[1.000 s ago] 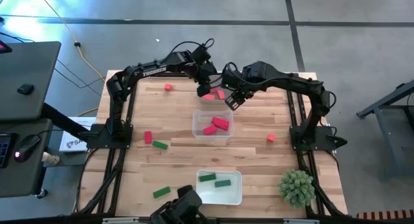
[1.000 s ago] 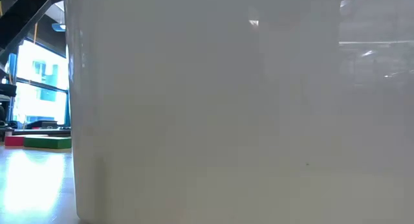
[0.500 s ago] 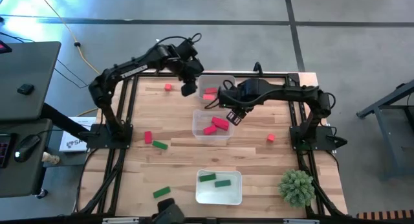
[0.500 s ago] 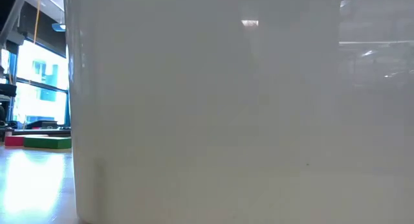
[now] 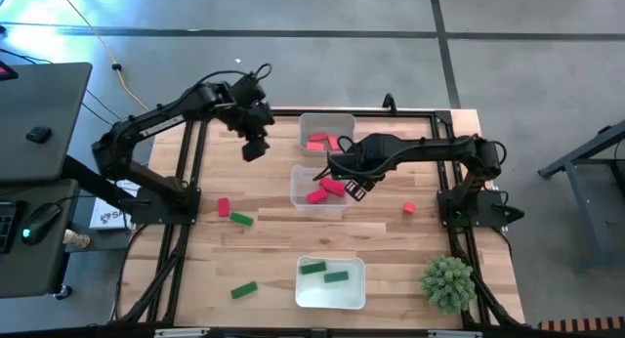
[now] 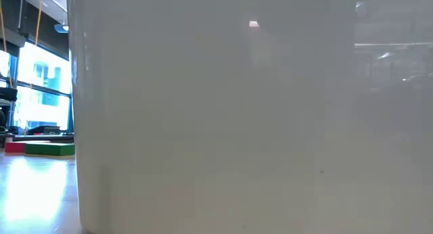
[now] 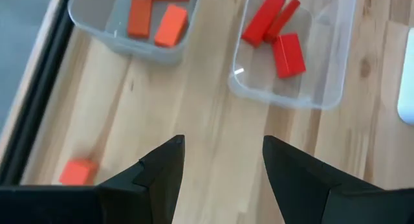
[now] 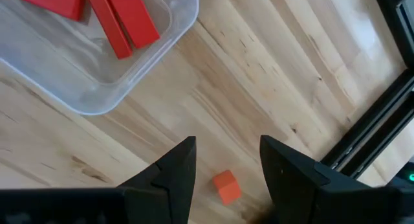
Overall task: Sort & place blocks by color
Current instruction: Put the green block into the white bin
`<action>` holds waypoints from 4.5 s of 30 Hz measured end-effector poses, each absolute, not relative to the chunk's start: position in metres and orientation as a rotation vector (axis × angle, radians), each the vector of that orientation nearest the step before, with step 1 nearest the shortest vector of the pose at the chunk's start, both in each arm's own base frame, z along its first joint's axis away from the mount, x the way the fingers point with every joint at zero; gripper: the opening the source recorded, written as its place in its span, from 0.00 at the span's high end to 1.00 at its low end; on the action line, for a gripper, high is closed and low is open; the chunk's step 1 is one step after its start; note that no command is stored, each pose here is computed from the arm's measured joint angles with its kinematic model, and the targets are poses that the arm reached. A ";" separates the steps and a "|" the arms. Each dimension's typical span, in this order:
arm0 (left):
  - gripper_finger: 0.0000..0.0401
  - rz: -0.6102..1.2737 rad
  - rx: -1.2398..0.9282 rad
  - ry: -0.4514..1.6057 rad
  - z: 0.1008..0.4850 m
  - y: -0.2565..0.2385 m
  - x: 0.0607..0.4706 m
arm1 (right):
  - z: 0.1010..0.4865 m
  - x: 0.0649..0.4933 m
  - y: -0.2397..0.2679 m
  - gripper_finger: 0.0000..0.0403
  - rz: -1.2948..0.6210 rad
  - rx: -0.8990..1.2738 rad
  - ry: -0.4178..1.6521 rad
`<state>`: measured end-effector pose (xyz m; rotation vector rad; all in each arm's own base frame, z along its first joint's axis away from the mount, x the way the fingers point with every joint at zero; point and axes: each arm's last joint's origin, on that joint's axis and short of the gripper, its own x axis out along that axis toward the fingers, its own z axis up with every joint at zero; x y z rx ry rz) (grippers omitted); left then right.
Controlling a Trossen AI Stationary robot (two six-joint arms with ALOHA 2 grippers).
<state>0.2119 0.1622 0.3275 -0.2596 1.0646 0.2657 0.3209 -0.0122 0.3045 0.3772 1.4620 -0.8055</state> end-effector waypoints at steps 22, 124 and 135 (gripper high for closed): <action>0.51 0.052 -0.115 1.162 0.276 0.064 0.162 | 0.305 0.320 -0.029 0.60 -0.899 0.372 1.422; 0.82 0.075 0.184 1.455 0.190 0.009 0.248 | 0.345 0.334 -0.057 0.60 -0.533 0.457 1.294; 0.82 0.176 0.204 1.297 0.231 0.031 0.261 | 0.360 0.351 -0.056 0.60 -0.383 0.545 1.106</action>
